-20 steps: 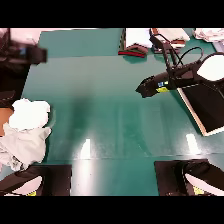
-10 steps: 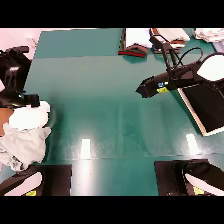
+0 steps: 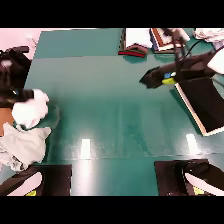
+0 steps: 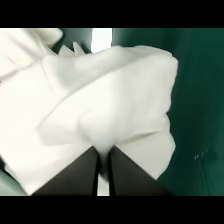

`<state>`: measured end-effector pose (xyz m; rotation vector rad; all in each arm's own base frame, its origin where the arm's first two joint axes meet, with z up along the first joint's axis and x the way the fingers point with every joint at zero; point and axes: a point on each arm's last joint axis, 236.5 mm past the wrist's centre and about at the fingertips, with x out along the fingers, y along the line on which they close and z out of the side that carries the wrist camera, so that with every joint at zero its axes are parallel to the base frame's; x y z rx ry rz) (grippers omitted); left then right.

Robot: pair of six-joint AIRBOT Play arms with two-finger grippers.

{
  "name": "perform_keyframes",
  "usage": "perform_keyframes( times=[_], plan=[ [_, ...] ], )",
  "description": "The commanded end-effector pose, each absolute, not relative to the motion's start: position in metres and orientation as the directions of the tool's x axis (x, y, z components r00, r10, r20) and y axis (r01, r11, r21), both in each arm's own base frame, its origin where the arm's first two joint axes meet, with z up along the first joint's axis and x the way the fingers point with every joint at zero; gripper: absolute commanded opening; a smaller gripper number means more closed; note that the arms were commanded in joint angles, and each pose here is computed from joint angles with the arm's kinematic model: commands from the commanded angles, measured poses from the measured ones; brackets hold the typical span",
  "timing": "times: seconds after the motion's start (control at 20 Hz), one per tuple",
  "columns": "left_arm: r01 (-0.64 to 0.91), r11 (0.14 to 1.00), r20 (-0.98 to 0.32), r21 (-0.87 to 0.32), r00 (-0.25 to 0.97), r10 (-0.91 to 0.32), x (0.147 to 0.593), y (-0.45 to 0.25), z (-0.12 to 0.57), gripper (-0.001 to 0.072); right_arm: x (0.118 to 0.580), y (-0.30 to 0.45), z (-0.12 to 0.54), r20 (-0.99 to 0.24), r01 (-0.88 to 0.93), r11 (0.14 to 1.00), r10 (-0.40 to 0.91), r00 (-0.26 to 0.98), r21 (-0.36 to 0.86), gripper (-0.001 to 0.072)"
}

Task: Fold the shirts.

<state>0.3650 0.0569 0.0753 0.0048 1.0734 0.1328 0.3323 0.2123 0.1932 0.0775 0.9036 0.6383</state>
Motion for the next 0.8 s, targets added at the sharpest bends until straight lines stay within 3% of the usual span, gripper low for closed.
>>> perform_keyframes(
  times=[0.0,0.15,0.35,0.5,0.7,0.75],
  plan=[
    [-0.013,0.996,-0.671,0.088,0.738,0.069,0.382,0.021,0.217,0.0023,0.346,0.191,0.259,-0.619,-0.48,0.828,0.545,0.565,0.29,0.0016],
    [0.145,0.986,-0.471,0.086,0.878,-0.088,0.366,-0.046,0.329,0.0022,0.356,0.163,0.329,-0.495,-0.458,0.854,0.517,0.699,0.246,0.0015],
    [0.392,0.916,-0.358,0.083,0.869,-0.34,0.34,-0.142,0.374,0.0022,0.357,0.12,0.384,-0.394,-0.39,0.898,0.441,0.806,0.206,0.0016],
    [0.566,0.821,-0.435,0.078,0.76,-0.483,0.333,-0.223,0.342,0.0022,0.355,0.096,0.403,-0.361,-0.342,0.92,0.389,0.848,0.188,0.0016],
    [0.758,0.651,-0.608,0.021,0.527,-0.594,0.318,-0.342,0.25,0.0026,0.351,0.092,0.399,-0.386,-0.334,0.924,0.382,0.84,0.186,0.0016],
    [0.795,0.606,-0.636,0.001,0.468,-0.613,0.312,-0.368,0.227,0.0092,0.35,0.094,0.396,-0.398,-0.338,0.922,0.385,0.832,0.187,0.0016]
  ],
)
